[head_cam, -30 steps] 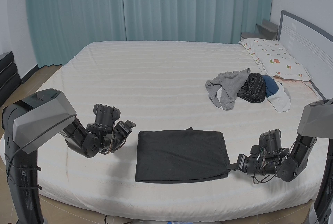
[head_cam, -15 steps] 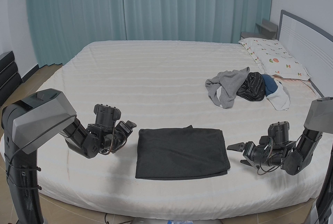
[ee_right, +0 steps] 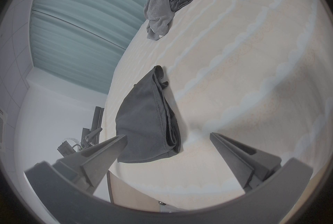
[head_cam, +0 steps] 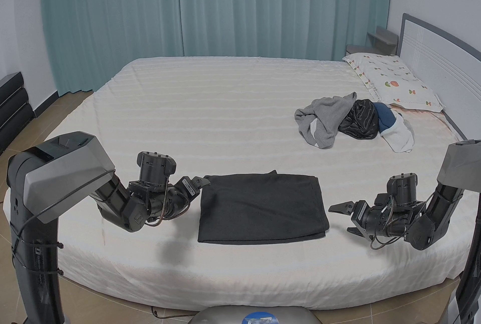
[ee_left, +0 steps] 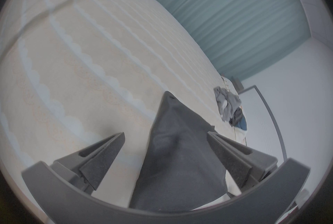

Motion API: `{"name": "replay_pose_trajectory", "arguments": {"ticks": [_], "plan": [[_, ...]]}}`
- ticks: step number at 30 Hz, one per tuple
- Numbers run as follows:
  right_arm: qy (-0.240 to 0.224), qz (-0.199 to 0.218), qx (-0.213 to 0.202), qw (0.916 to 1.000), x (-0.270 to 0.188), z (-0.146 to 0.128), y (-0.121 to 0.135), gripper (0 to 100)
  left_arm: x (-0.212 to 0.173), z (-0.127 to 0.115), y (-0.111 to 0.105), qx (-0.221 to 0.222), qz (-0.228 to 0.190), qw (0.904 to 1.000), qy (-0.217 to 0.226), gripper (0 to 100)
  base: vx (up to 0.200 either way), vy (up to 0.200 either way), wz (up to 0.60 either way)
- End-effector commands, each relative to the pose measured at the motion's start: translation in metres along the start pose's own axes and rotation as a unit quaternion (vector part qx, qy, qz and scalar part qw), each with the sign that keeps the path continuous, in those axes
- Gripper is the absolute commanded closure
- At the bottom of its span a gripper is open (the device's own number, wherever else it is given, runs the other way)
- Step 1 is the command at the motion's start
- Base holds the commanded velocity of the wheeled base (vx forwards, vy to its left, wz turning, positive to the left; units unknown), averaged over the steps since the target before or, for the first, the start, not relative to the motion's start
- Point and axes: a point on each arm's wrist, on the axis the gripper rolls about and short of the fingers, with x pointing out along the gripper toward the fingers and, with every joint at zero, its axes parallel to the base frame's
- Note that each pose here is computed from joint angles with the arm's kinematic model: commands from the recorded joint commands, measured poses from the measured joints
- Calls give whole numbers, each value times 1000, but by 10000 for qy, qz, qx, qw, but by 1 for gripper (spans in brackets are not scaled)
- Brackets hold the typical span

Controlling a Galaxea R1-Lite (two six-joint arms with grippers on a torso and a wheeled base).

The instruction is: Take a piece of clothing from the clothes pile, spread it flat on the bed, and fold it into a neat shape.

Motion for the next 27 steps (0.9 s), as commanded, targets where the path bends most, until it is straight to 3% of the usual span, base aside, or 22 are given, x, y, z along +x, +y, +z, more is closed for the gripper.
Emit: {"name": "replay_pose_trajectory", "arguments": {"ticks": [1,7,22,23,27], "plan": [[87,21,12,10000,4,-2,-1,0,10,-8,10,287,-49,9993,227,0,0,0,0],[201,129,22,9997,4,-1,-1,0,21,-14,16,699,-147,9972,202,0,0,0,0],[195,186,14,9996,8,2,-1,0,37,-33,7,875,-390,9951,246,0,0,0,0],[195,186,14,9996,8,2,-1,0,37,-33,7,875,-390,9951,246,100,0,0,0],[190,183,18,9997,8,2,-1,0,36,-32,7,859,-388,9953,231,100,0,0,0]]}}
